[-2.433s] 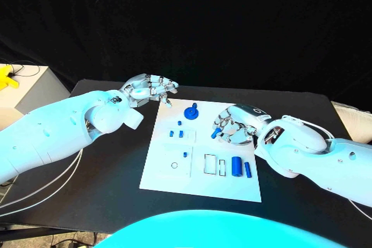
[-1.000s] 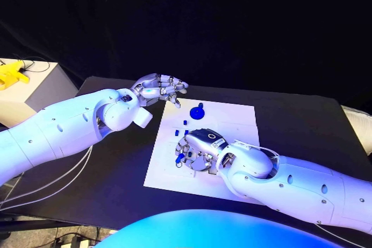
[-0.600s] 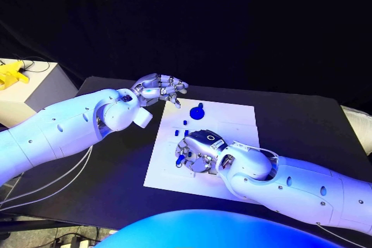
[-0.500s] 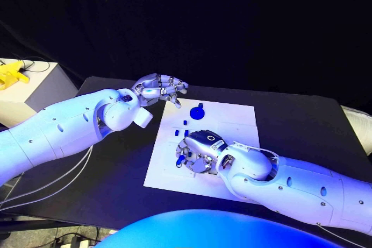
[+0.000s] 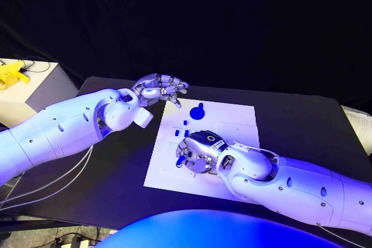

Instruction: Assemble the parts on the task board

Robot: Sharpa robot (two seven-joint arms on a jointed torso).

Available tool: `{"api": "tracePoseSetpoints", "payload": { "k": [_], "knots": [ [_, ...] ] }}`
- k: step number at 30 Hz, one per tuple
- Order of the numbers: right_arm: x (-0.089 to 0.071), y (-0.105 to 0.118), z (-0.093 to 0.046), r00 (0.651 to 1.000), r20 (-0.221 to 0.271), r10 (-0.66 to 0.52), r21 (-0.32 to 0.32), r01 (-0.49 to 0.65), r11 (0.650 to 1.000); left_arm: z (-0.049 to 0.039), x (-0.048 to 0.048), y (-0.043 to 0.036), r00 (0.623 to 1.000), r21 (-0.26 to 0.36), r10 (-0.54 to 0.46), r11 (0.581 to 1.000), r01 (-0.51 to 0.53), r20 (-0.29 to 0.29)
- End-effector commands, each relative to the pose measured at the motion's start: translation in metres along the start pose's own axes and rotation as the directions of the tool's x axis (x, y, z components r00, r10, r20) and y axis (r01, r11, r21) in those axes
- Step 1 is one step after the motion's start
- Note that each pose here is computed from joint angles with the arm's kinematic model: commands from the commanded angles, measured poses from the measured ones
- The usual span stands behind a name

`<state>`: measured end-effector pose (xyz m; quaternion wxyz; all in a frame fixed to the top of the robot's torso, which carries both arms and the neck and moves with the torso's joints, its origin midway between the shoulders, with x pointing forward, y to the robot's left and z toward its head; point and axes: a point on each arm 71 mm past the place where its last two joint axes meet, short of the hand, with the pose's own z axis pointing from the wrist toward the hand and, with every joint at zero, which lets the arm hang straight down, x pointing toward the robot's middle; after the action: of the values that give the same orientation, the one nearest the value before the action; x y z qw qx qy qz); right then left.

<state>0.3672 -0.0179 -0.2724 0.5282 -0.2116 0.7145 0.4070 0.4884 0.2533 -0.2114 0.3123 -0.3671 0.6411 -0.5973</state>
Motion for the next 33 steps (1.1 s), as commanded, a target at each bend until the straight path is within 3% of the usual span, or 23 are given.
{"api": "tracePoseSetpoints", "payload": {
  "k": [1, 15, 33],
  "knots": [
    [0.0055, 0.0006, -0.0012, 0.999, -0.033, -0.012, -0.004, 0.012, 1.000, 0.0007, 0.0022, -0.0010, 1.000, 0.009, -0.010, 1.000, 0.010, -0.018],
    [0.0068, 0.0021, -0.0034, 0.999, -0.032, -0.007, -0.007, 0.006, 1.000, 0.0005, 0.0020, -0.0008, 1.000, 0.007, -0.010, 1.000, 0.011, -0.020],
    [0.0152, 0.0012, 0.0017, 0.996, -0.074, -0.053, -0.015, 0.052, 0.999, 0.0005, 0.0022, -0.0009, 1.000, 0.007, -0.010, 1.000, 0.011, -0.020]
  ]
}}
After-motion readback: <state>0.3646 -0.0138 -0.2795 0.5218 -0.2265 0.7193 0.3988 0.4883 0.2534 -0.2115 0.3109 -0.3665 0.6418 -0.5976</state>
